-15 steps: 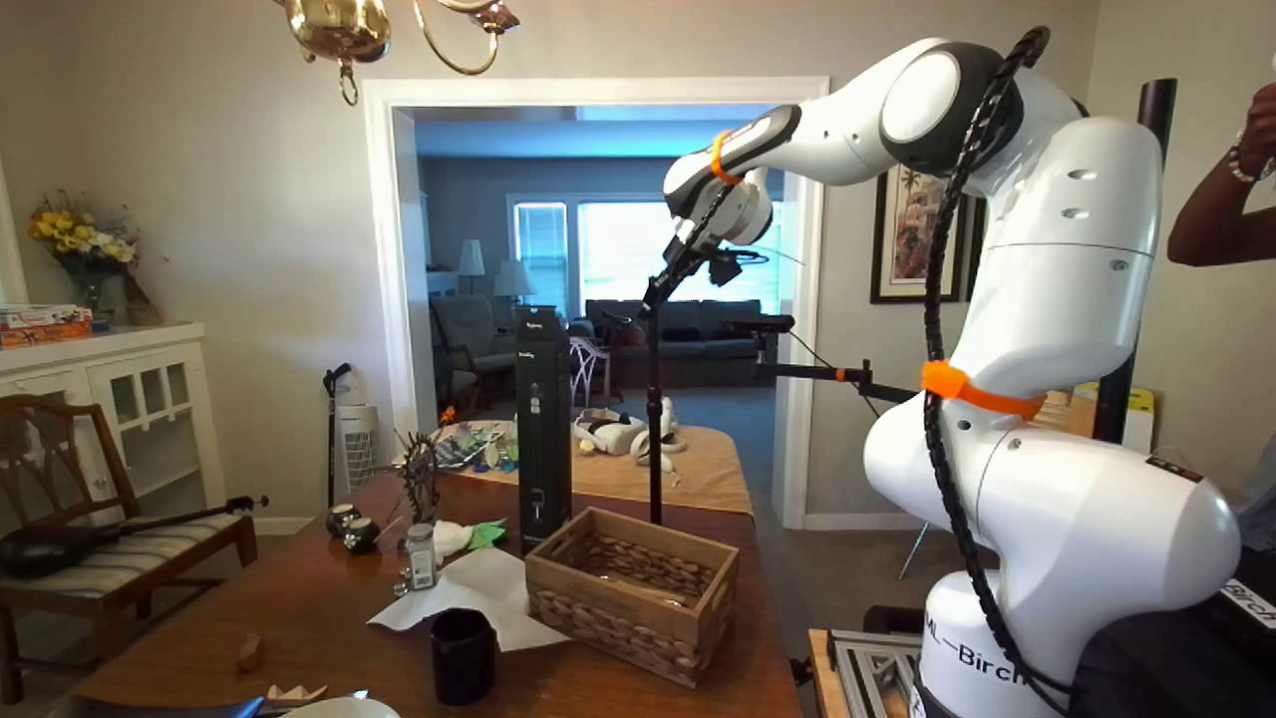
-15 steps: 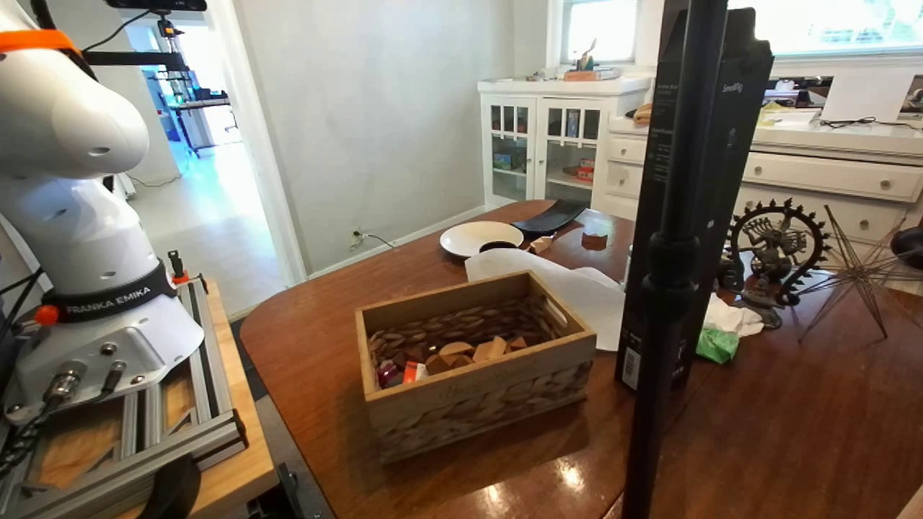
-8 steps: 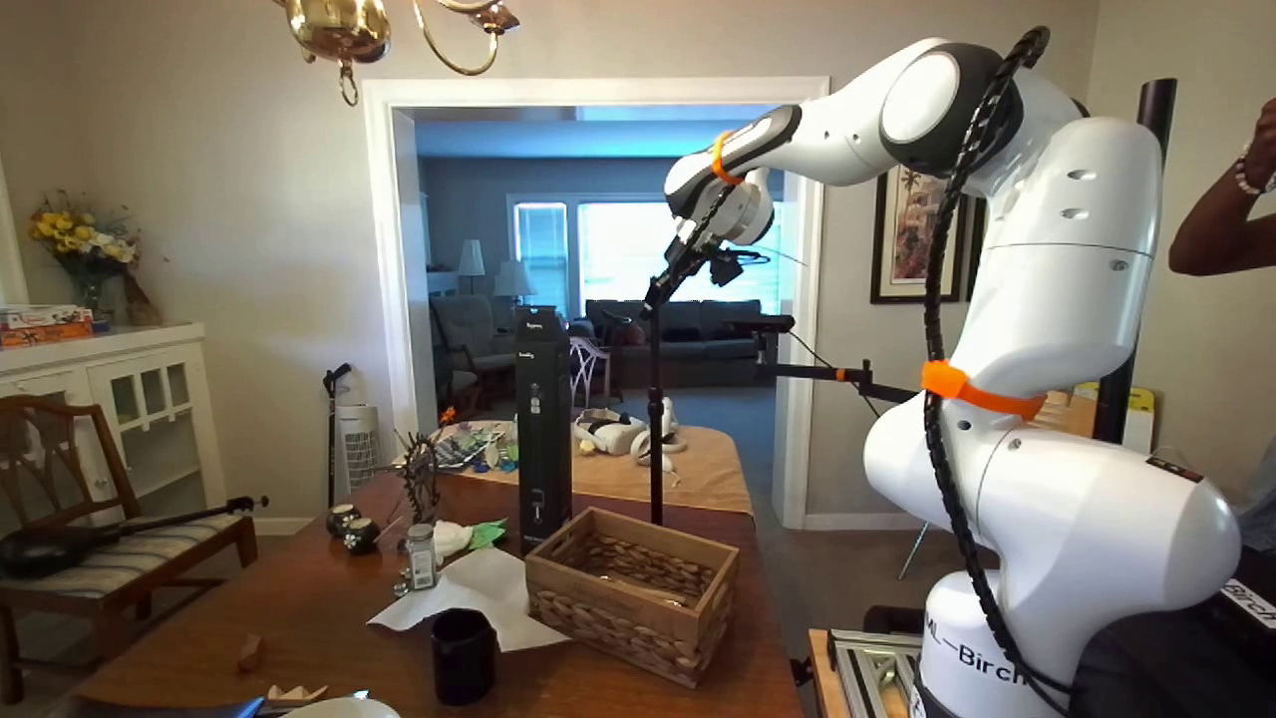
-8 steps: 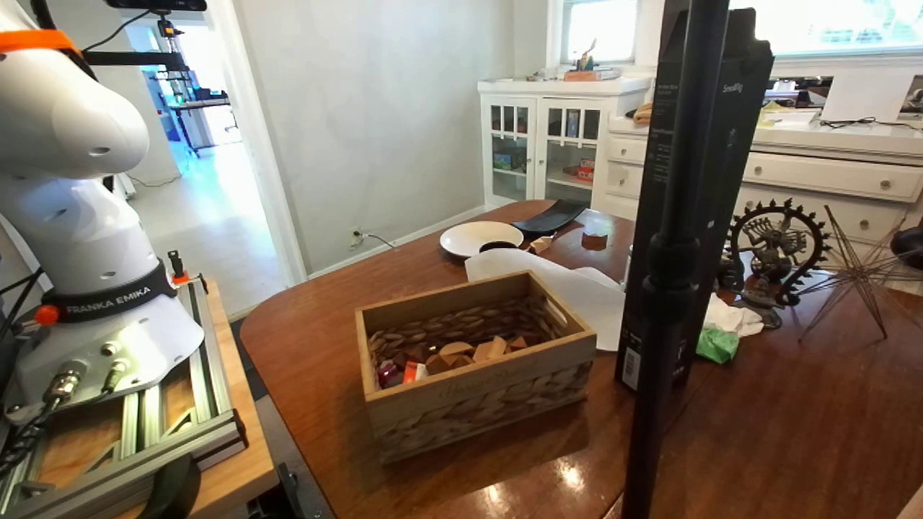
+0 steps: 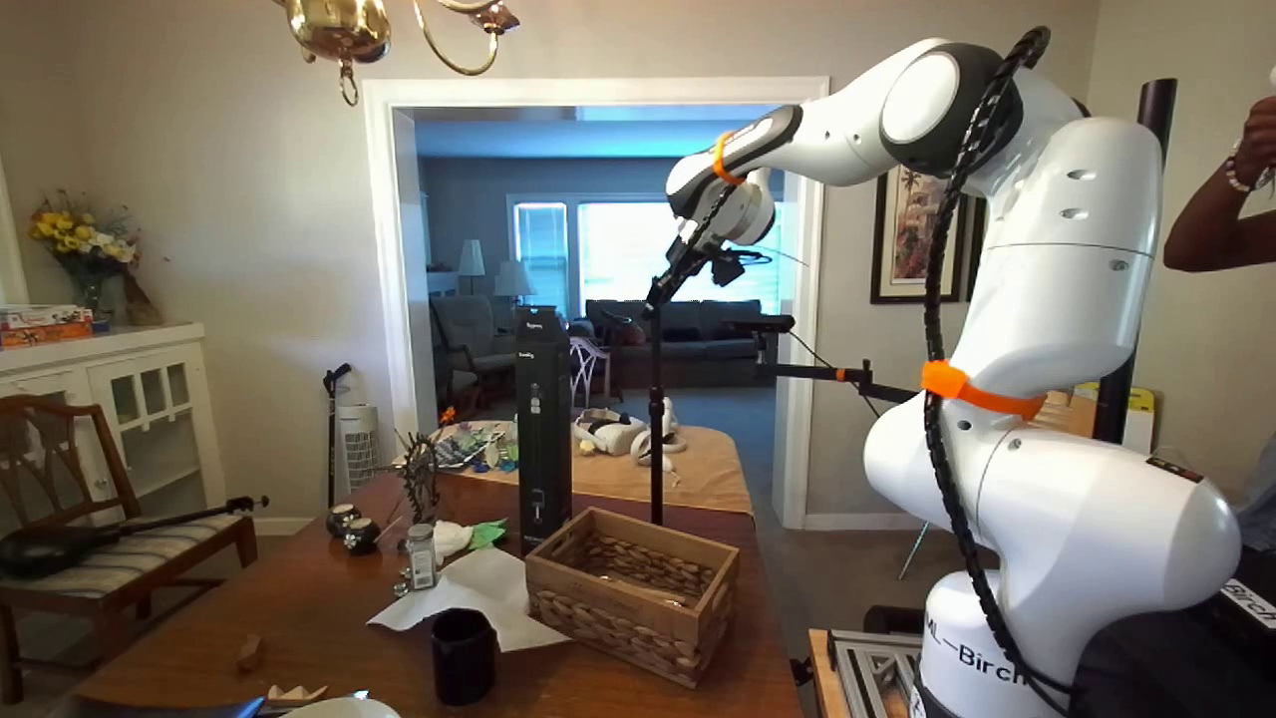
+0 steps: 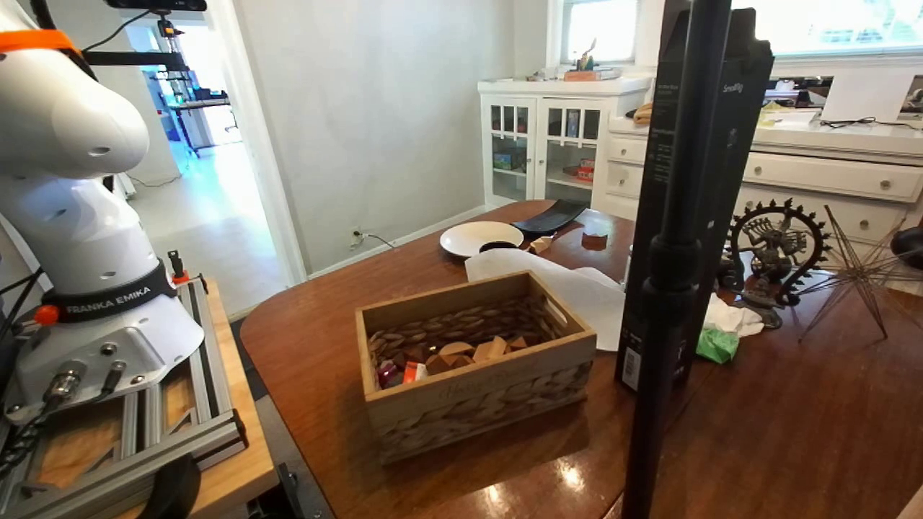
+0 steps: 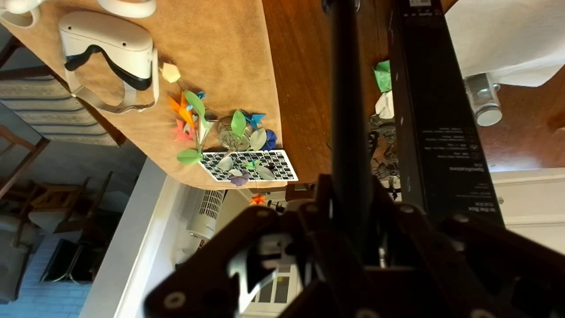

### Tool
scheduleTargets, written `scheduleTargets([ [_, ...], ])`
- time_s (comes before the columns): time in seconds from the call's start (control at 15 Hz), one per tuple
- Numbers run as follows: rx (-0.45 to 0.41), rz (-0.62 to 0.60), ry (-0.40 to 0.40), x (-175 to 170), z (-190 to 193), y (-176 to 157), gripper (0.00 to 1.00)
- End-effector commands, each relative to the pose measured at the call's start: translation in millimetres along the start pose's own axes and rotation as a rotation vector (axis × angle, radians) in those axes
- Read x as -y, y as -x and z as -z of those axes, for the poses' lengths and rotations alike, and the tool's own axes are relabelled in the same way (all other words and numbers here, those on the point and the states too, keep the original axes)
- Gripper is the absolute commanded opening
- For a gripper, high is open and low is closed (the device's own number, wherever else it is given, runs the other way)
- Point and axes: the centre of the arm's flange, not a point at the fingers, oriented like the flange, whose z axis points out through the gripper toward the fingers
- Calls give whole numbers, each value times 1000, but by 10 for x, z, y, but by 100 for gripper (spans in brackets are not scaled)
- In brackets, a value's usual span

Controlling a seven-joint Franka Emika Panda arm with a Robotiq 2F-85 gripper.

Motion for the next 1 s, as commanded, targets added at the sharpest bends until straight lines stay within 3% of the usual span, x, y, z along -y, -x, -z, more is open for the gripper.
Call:
scheduleTargets([
  [0.0,49,13,16,-20,-75,140,6],
  [0.93,41,-8,13,-41,-225,534,6],
])
